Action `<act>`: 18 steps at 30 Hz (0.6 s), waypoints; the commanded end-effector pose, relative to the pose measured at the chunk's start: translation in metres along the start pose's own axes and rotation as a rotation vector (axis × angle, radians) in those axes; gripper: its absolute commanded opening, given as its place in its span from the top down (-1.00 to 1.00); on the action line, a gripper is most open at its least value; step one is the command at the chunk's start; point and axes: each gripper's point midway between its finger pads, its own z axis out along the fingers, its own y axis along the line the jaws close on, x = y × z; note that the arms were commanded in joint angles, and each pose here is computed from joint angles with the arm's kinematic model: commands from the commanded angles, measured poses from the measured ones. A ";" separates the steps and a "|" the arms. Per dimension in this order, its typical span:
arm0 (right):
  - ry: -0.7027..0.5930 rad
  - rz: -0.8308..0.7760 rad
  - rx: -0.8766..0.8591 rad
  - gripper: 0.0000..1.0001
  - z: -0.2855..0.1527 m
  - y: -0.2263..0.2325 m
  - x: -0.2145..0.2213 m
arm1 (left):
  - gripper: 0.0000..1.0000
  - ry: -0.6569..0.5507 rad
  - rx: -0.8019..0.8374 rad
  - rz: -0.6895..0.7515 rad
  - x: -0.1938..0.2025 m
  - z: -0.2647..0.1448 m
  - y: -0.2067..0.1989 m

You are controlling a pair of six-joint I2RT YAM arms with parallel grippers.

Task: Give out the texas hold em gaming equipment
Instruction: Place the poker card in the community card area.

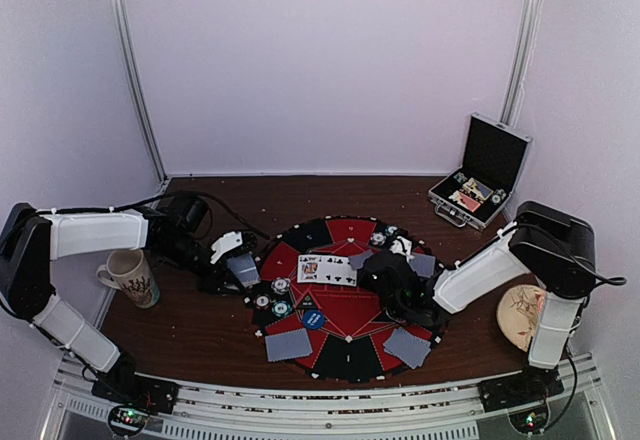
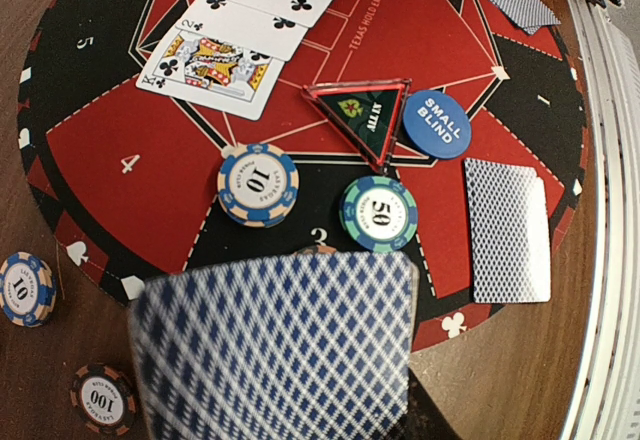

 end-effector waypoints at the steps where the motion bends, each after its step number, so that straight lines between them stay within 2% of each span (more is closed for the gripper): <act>1: 0.012 0.002 -0.013 0.65 -0.005 -0.001 0.008 | 0.31 -0.036 -0.003 0.029 -0.012 -0.005 0.000; 18: 0.058 -0.032 -0.025 0.60 -0.017 -0.002 0.031 | 0.31 -0.037 -0.002 0.030 -0.012 -0.005 0.000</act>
